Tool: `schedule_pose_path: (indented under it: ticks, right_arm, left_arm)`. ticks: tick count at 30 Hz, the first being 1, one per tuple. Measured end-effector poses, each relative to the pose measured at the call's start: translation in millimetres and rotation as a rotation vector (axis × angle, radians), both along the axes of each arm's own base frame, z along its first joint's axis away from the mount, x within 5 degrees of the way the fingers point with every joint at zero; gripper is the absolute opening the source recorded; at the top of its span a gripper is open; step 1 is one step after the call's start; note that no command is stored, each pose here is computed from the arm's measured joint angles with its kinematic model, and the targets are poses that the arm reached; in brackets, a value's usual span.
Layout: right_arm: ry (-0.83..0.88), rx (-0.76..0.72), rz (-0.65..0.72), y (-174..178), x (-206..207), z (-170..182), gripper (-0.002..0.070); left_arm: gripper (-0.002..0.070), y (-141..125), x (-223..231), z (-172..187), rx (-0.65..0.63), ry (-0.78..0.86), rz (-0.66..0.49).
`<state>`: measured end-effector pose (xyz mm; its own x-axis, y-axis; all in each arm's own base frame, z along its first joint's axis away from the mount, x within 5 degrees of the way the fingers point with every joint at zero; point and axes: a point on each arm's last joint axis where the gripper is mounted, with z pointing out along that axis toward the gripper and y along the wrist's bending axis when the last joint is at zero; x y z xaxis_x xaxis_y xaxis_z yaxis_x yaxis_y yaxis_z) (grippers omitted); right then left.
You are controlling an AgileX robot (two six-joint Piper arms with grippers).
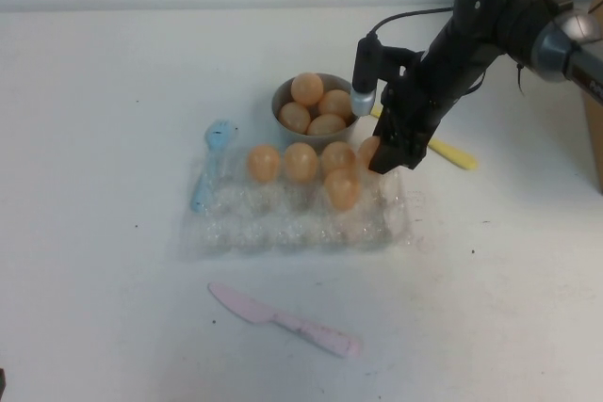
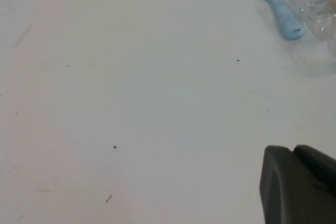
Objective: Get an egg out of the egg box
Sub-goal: Pick up the egg from the plastic box, then place the egg in the bowl
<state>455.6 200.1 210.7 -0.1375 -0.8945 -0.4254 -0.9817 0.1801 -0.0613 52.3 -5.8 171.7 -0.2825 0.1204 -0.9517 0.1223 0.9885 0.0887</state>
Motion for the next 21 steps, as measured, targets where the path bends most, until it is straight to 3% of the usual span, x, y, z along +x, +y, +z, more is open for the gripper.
schedule_pose_path:
  ticks: [15,21]
  right_arm:
    - [-0.100,0.065,0.007,-5,-19,73,0.0356]
    - [-0.179,0.298,-0.190,7,-6,91,0.0356]
  left_arm:
    - [-0.0003,0,0,0,0.000,0.000,-0.001]
    - [-0.0003,0,0,0,0.002,0.000,-0.001]
